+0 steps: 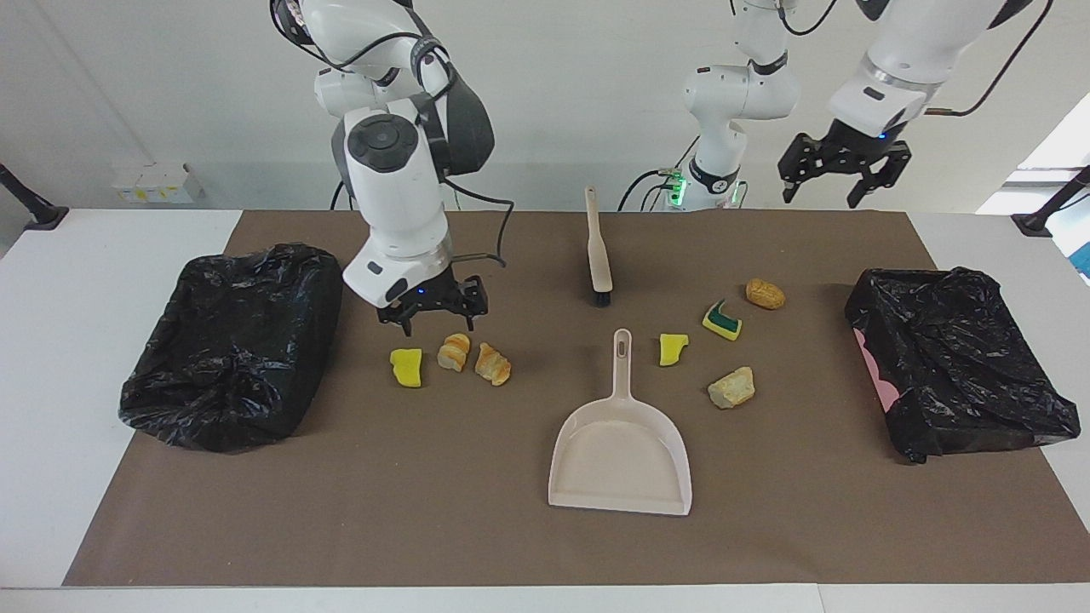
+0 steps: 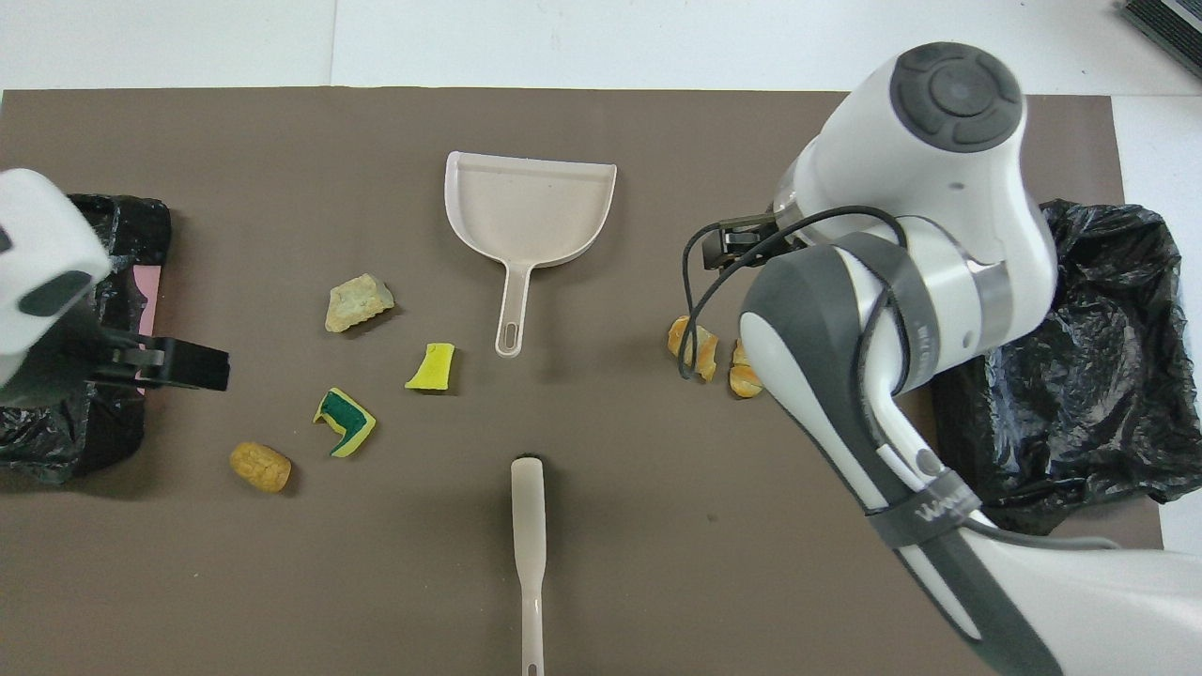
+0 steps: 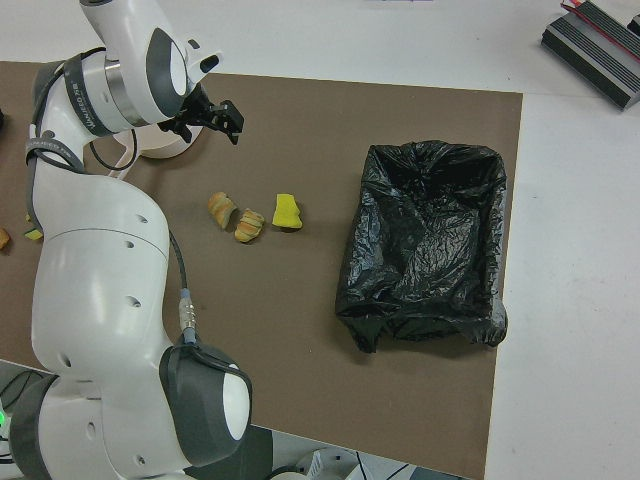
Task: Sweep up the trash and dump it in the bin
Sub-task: 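Reach the right gripper to the dustpan handle while the left gripper reaches the brush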
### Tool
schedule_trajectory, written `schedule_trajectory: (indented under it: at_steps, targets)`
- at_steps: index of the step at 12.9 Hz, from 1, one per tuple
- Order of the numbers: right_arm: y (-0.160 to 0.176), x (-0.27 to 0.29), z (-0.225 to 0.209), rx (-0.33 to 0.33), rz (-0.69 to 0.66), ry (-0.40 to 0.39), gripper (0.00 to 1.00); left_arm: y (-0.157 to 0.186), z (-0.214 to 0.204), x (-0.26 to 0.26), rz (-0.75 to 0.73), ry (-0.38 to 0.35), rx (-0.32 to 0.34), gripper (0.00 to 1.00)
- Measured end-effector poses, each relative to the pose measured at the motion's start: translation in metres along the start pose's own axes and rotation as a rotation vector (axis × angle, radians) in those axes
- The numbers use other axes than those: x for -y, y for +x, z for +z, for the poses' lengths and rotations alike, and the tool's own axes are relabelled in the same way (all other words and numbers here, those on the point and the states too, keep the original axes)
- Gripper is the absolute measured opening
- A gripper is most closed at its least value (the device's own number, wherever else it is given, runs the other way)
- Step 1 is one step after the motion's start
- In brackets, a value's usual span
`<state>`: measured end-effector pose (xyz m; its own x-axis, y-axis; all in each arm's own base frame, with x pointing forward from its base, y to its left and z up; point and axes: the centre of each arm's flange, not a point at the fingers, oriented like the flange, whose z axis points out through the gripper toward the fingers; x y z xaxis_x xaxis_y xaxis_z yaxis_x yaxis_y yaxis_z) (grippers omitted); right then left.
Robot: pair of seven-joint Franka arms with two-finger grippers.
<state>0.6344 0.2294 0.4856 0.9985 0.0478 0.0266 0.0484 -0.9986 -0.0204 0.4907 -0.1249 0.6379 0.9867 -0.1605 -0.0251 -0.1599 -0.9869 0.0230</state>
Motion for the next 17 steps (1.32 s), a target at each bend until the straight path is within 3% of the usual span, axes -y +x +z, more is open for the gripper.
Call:
schedule_trajectory:
  at_steps: [4,8,13,17]
  targets:
    - [-0.002,0.067,0.038,-0.027,0.075,0.053,1.0,-0.038,0.066,-0.093,0.004,0.009,0.011,1.0]
    - [0.002,0.143,0.073,-0.03,0.179,0.093,1.0,-0.086,0.126,-0.154,-0.001,-0.005,0.021,1.0]
    - [-0.003,0.216,0.127,-0.053,0.235,0.129,1.0,-0.15,0.188,-0.205,0.002,0.009,0.035,1.0]
    - [-0.012,0.233,0.13,-0.06,0.209,0.121,0.96,-0.19,0.241,-0.229,-0.021,0.013,0.028,1.0]
